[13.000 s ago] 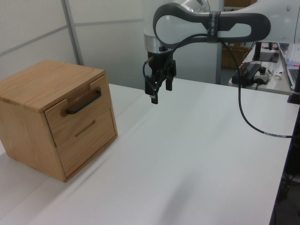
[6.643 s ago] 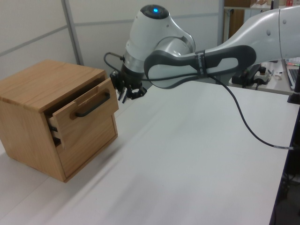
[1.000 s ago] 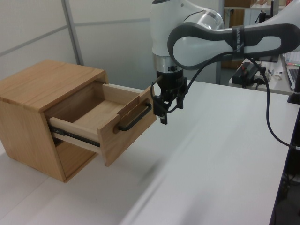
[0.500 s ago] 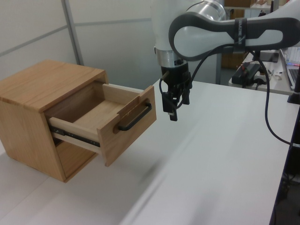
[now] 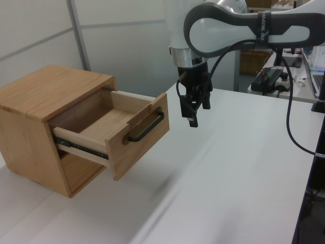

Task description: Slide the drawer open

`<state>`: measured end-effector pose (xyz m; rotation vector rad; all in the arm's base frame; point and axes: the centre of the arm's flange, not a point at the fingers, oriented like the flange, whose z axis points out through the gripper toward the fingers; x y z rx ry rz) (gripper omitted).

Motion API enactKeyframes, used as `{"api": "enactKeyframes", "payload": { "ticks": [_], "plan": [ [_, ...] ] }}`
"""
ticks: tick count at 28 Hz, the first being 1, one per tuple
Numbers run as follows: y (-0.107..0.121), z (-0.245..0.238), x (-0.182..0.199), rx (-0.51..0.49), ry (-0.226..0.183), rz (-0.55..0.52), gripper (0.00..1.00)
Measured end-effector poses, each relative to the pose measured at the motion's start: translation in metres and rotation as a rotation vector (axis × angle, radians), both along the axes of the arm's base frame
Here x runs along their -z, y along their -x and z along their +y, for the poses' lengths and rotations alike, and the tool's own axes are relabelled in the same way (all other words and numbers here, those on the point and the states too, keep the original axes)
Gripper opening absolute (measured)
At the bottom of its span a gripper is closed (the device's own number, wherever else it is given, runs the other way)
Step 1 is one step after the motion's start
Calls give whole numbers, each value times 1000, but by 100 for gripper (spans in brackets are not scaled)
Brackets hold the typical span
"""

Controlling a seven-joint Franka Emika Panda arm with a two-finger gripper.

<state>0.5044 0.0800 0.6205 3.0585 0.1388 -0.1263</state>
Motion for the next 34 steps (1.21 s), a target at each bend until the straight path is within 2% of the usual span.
{"api": "enactKeyframes", "payload": {
  "ticks": [34],
  "plan": [
    [0,0,0,-21,-2,4,100]
  ]
}}
